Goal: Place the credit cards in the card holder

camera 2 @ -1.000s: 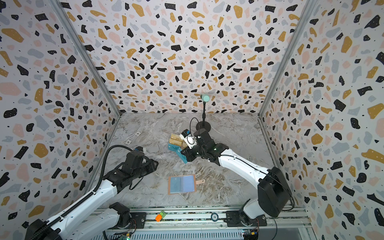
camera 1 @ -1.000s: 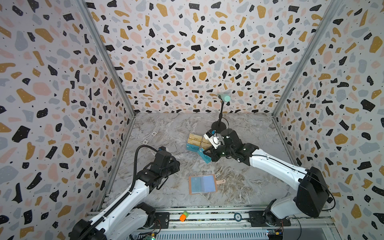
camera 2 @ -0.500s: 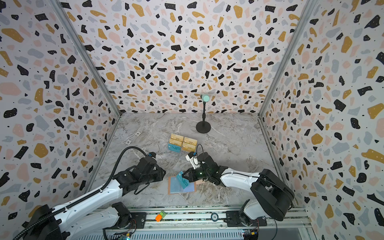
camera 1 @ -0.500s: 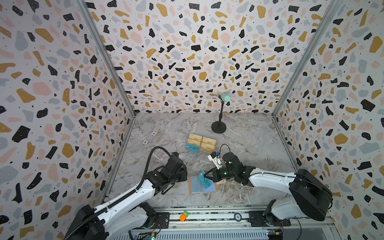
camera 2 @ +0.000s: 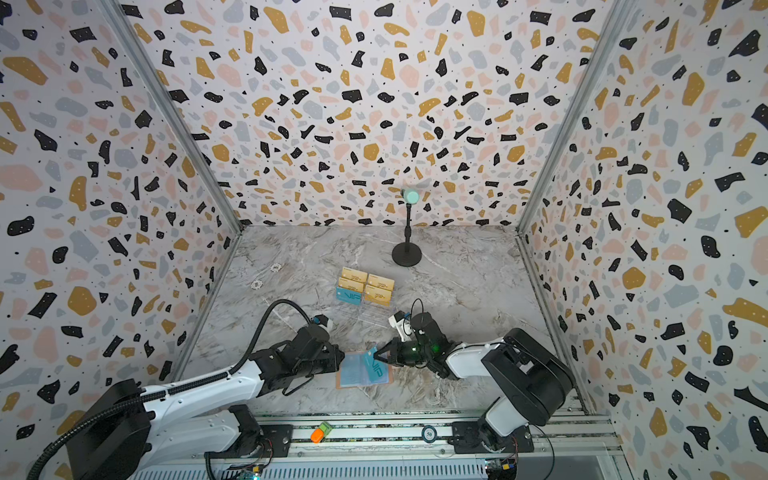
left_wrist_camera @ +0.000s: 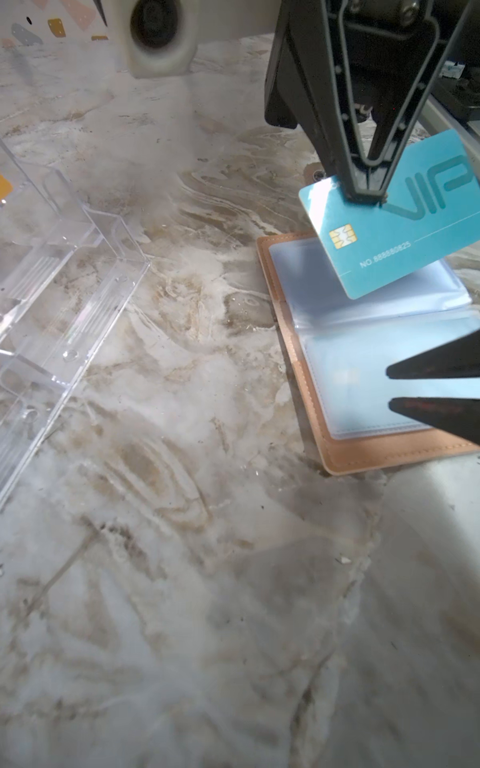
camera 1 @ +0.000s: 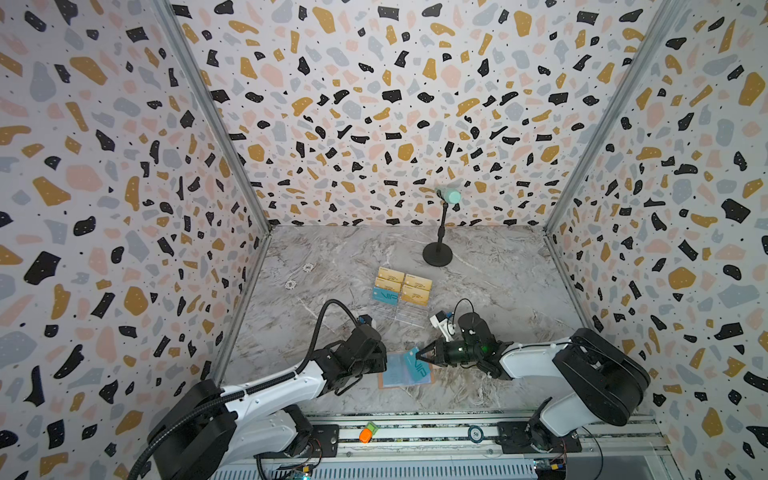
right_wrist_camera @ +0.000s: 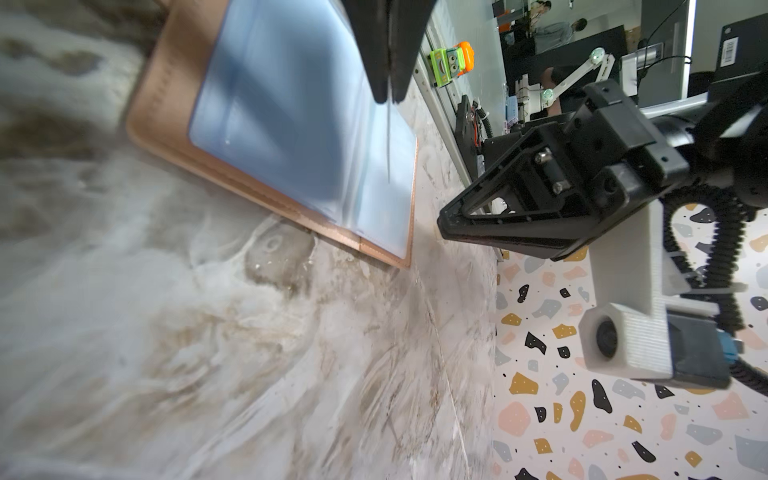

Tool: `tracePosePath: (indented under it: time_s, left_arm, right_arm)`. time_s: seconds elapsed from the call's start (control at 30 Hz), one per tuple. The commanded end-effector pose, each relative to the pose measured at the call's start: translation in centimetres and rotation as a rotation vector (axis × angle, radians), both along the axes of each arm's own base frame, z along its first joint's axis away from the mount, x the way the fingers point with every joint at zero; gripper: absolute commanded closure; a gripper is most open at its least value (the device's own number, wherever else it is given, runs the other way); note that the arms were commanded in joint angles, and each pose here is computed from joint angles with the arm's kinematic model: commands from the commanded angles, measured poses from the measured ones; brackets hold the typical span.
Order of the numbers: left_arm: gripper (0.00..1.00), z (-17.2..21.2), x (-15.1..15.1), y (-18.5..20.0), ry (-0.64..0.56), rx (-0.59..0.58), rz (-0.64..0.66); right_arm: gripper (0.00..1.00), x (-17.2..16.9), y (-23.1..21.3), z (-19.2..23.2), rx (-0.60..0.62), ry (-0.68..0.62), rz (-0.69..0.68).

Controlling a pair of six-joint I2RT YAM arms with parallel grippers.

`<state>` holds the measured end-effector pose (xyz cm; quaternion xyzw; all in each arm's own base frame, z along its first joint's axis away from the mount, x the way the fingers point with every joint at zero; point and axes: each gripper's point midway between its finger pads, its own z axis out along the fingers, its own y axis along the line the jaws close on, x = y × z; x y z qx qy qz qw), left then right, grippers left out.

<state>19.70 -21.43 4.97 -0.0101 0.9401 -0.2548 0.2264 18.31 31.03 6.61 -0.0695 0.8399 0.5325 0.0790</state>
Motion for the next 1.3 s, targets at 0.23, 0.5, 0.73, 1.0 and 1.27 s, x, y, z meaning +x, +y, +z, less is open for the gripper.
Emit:
tracePosePath:
  time_s: [0.23, 0.5, 0.73, 1.0, 1.27]
  left_arm:
    - [0.93, -1.1, -0.6, 0.1, 0.021, -0.032, 0.019]
    - [0.94, -1.5, -0.9, 0.1, 0.029, -0.038, 0.015]
    - [0.94, -1.9, -1.2, 0.1, 0.04, -0.038, 0.013]
    - [0.94, -2.3, -1.4, 0.3, 0.048, -0.029, 0.012]
    - [0.95, -2.8, -1.6, 0.7, 0.057, -0.019, 0.015]
  right_arm:
    - [1.0, -0.8, 0.5, 0.0, 0.054, 0.047, 0.019]
    - [1.0, -0.5, 0.3, -0.6, 0.044, 0.048, -0.004]
    - [1.0, -0.4, 0.3, -1.3, 0.015, 0.051, -0.007]
    - [1.0, -0.2, 0.4, -1.5, 0.019, 0.049, -0.012]
    - [1.0, -0.2, 0.7, -1.4, 0.032, 0.047, -0.005]
